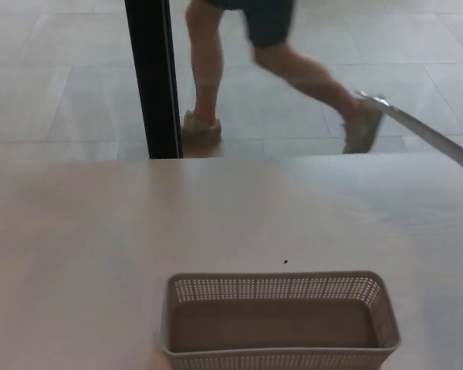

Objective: A garden tool is kept on the righthand side and a container is kept on the lefthand side on a desk infront of the robot. the robot uses its right hand to pick up the garden tool and makes a scooping motion inside the container

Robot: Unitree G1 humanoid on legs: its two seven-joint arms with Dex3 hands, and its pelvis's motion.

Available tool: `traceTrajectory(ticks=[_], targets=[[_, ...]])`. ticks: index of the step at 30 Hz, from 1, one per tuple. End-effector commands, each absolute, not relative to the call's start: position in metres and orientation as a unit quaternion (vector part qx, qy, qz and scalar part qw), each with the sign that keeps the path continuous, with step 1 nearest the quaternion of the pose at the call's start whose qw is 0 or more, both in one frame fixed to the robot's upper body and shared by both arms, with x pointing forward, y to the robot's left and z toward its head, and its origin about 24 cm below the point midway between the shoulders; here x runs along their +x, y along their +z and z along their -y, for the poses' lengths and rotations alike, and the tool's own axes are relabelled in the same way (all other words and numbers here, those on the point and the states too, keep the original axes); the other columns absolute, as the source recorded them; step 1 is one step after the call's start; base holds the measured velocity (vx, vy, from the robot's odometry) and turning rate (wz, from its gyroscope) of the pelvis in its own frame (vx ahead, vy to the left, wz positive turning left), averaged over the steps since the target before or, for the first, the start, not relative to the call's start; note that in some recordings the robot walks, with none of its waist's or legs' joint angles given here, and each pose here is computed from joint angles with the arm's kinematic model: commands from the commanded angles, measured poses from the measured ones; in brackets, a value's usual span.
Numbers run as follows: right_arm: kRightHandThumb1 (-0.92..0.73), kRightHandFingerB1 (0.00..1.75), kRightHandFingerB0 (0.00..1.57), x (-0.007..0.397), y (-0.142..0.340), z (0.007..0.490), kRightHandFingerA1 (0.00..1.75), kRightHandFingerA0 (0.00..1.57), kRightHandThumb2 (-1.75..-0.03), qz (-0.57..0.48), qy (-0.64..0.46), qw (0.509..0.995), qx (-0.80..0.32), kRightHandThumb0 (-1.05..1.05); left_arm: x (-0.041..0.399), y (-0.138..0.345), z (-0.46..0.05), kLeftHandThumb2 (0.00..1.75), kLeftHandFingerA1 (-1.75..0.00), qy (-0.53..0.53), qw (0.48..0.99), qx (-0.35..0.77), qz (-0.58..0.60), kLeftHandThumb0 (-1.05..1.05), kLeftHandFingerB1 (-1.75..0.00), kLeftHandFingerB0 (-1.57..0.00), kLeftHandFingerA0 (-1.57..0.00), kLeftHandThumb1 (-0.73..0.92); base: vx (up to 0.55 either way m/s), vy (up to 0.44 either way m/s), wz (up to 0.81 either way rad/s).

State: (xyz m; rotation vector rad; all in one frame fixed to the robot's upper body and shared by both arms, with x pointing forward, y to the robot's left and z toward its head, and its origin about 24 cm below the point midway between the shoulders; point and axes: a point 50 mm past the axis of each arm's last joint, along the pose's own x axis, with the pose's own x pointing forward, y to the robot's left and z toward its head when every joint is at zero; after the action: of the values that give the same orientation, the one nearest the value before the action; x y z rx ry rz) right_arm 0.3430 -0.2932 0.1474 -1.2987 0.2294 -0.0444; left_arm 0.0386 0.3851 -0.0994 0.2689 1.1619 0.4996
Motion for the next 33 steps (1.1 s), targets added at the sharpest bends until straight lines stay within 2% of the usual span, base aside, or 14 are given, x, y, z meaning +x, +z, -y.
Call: traceTrajectory(ticks=[1, 3, 4, 5, 6, 7, 9, 14, 16, 17, 28, 31, 32, 33], targets=[[-0.67, 1.01, 0.79, 0.342, 0.127, 0.291, 1.68, 0.85, -0.66, -0.116, -0.020, 0.775, -0.620, -0.27, 0.037, -0.095, -0.391, 0.60, -0.61, 0.233, 0.795, 0.143, -0.541, -0.54, -0.45, -0.59, -0.65, 0.67, 0.00, 0.000, 0.00], [-0.65, 1.44, 0.70, 0.341, 0.105, 0.283, 1.73, 0.85, -0.76, -0.129, -0.019, 0.781, -0.610, -0.27, 0.035, -0.096, -0.390, 0.59, -0.65, 0.242, 0.795, 0.132, -0.540, -0.54, -0.45, -0.57, -0.65, 0.66, 0.00, 0.000, 0.00], [-0.65, 1.44, 0.70, 0.341, 0.103, 0.283, 1.73, 0.85, -0.76, -0.130, -0.019, 0.782, -0.609, -0.27, 0.035, -0.096, -0.390, 0.59, -0.65, 0.242, 0.795, 0.131, -0.540, -0.54, -0.45, -0.57, -0.65, 0.66, 0.00, 0.000, 0.00], [-0.68, 0.51, 0.67, 0.340, 0.091, 0.278, 1.55, 0.89, -0.70, -0.147, -0.021, 0.776, -0.613, -0.32, 0.035, -0.098, -0.387, 0.60, -0.65, 0.233, 0.794, 0.138, -0.544, -0.54, -0.45, -0.58, -0.66, 0.68, 0.00, 0.000, 0.00], [-0.68, 0.51, 0.67, 0.340, 0.090, 0.278, 1.55, 0.89, -0.70, -0.149, -0.022, 0.774, -0.615, -0.32, 0.034, -0.099, -0.386, 0.60, -0.65, 0.232, 0.794, 0.139, -0.545, -0.54, -0.45, -0.58, -0.66, 0.68, 0.00, 0.000, 0.00], [-0.69, 0.60, 0.71, 0.340, 0.088, 0.277, 1.54, 0.88, -0.71, -0.152, -0.024, 0.774, -0.614, -0.35, 0.034, -0.100, -0.385, 0.60, -0.69, 0.231, 0.794, 0.138, -0.545, -0.54, -0.45, -0.60, -0.67, 0.68, 0.00, 0.000, 0.00], [-0.70, 1.19, 0.71, 0.341, 0.077, 0.270, 1.63, 0.86, -0.70, -0.171, -0.029, 0.780, -0.601, -0.31, 0.033, -0.100, -0.385, 0.60, -0.70, 0.228, 0.796, 0.139, -0.544, -0.53, -0.47, -0.61, -0.68, 0.68, 0.00, 0.000, 0.00], [-0.76, 1.28, 0.70, 0.342, 0.063, 0.270, 1.59, 0.83, -0.73, -0.213, -0.054, 0.776, -0.591, -0.36, 0.035, -0.098, -0.386, 0.60, -0.82, 0.238, 0.801, 0.124, -0.535, -0.53, -0.48, -0.59, -0.69, 0.66, 0.00, 0.000, 0.00], [-0.76, 1.06, 0.66, 0.342, 0.060, 0.273, 1.61, 0.84, -0.72, -0.222, -0.062, 0.772, -0.593, -0.34, 0.037, -0.098, -0.386, 0.60, -0.78, 0.238, 0.804, 0.123, -0.530, -0.53, -0.49, -0.59, -0.68, 0.66, 0.00, 0.000, 0.00], [-0.76, 0.73, 0.61, 0.341, 0.058, 0.275, 1.49, 0.81, -0.72, -0.227, -0.065, 0.766, -0.598, -0.35, 0.037, -0.098, -0.386, 0.60, -0.76, 0.235, 0.804, 0.128, -0.532, -0.54, -0.48, -0.59, -0.68, 0.67, 0.00, 0.000, 0.00], [-0.71, 0.50, 0.45, 0.334, 0.043, 0.287, 0.97, 0.71, -0.61, -0.276, -0.059, 0.728, -0.624, -0.36, 0.033, -0.100, -0.385, 0.60, -0.76, 0.235, 0.795, 0.132, -0.543, -0.53, -0.46, -0.61, -0.69, 0.67, 0.00, 0.000, 0.00], [-0.67, 0.39, 0.23, 0.335, 0.043, 0.282, 1.09, 0.77, -0.59, -0.276, -0.046, 0.757, -0.591, -0.48, 0.033, -0.100, -0.385, 0.60, -0.69, 0.237, 0.800, 0.125, -0.537, -0.56, -0.46, -0.57, -0.66, 0.66, 0.00, 0.000, 0.00], [-0.52, 0.48, 0.16, 0.335, 0.042, 0.281, 0.78, 0.46, -0.87, -0.277, -0.036, 0.761, -0.585, -0.56, 0.034, -0.100, -0.385, 0.60, -0.89, 0.230, 0.793, 0.144, -0.546, -0.58, -0.47, -0.64, -0.70, 0.67, 0.00, 0.000, 0.00], [-0.53, 0.46, 0.15, 0.334, 0.042, 0.280, 0.65, 0.30, -0.88, -0.277, -0.023, 0.762, -0.585, -0.62, 0.034, -0.100, -0.385, 0.60, -0.84, 0.230, 0.792, 0.147, -0.546, -0.57, -0.48, -0.62, -0.69, 0.68, 0.00, 0.000, 0.00]])
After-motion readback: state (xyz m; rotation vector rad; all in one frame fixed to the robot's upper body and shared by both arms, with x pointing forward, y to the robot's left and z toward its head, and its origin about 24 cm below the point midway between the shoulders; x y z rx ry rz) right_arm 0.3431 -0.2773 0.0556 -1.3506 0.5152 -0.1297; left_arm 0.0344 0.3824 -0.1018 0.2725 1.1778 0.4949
